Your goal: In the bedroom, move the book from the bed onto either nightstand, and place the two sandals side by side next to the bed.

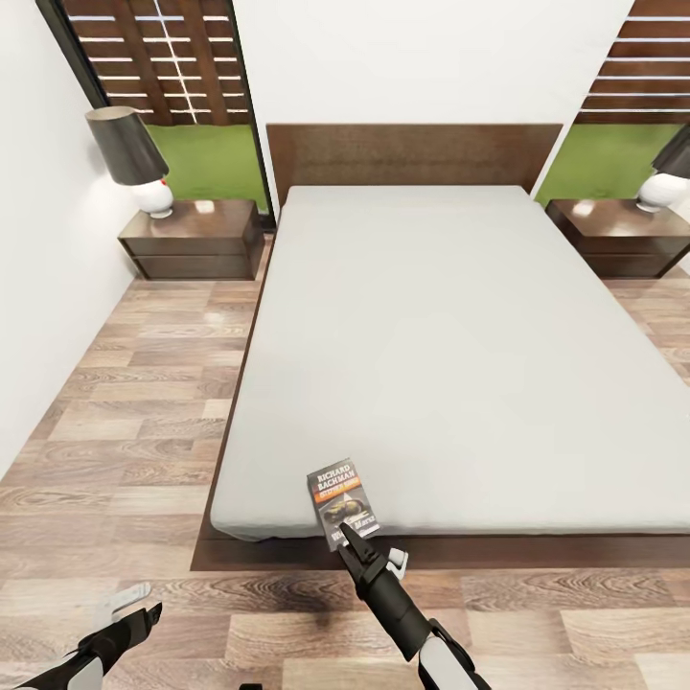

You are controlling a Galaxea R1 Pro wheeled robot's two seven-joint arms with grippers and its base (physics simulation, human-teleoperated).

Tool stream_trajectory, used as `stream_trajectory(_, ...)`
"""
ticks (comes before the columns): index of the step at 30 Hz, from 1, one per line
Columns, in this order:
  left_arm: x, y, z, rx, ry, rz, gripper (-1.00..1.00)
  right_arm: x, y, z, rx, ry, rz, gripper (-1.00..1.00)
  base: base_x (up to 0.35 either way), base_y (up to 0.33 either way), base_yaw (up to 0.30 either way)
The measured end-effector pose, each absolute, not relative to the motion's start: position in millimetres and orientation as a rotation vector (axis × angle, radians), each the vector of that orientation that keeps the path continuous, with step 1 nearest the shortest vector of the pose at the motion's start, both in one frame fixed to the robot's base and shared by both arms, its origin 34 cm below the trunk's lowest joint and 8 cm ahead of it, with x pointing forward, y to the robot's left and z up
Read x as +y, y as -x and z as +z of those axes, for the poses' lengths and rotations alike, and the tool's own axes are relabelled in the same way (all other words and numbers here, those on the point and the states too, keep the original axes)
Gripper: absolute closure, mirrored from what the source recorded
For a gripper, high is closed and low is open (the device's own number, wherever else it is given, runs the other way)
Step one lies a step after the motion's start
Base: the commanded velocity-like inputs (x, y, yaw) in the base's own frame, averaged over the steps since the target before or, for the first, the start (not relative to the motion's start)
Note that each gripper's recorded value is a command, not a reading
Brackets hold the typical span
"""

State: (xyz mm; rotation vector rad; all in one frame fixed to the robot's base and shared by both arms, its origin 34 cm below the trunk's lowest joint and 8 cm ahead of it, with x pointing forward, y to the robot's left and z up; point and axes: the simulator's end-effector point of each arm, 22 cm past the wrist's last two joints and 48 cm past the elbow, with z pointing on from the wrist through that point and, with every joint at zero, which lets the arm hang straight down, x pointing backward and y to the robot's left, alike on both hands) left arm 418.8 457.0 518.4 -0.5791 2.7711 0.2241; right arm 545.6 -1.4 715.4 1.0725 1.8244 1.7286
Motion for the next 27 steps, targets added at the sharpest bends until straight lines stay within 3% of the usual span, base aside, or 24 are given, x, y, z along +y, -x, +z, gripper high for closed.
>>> stream_trajectory(27,457,-423,483,2.770,0.579,0.224,-1.00,-2,-550,680,1.824,-1.072,1.728,-1.00,0.000,0.000,0.000)
